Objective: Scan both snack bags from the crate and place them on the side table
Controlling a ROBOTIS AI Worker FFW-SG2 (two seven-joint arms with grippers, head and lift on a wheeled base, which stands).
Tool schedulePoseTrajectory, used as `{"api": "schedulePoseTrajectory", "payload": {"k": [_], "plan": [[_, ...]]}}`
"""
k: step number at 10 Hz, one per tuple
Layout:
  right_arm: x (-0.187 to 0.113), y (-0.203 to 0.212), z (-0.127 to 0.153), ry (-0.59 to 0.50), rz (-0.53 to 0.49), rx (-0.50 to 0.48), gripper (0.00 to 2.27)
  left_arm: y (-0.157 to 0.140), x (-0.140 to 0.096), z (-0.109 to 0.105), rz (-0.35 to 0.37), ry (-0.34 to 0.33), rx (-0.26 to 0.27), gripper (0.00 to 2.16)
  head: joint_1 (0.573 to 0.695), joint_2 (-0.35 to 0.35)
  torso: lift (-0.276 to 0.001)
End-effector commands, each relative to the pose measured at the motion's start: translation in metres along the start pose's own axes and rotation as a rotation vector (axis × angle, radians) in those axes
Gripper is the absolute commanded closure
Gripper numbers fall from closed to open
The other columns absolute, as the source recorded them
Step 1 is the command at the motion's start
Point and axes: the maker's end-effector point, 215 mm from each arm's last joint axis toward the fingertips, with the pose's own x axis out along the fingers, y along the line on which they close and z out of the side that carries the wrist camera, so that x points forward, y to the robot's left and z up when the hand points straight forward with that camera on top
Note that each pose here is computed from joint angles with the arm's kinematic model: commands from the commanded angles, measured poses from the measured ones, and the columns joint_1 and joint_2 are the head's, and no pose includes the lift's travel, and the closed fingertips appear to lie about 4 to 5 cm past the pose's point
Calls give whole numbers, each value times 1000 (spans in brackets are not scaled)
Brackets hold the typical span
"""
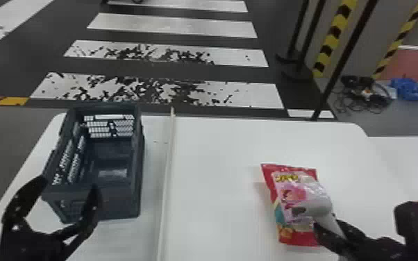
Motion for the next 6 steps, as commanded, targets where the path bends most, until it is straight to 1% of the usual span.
{"api": "schedulePoseTrajectory", "payload": {"k": [1,3,5,6], "plan": [[-9,-13,15,-46,-16,21,2243,0,0,1,1,-2,0,83,695,-83,-98],[-22,-52,36,-100,-91,17,2243,1,0,1,1,-2,2,83,695,-105,-98],[-29,-102,43,-139,-172,53,2243,0,0,0,1,0,0,83,695,-165,-98],[-31,-126,48,-172,-209,52,2243,0,0,0,0,0,-1,83,695,-202,-98]]}}
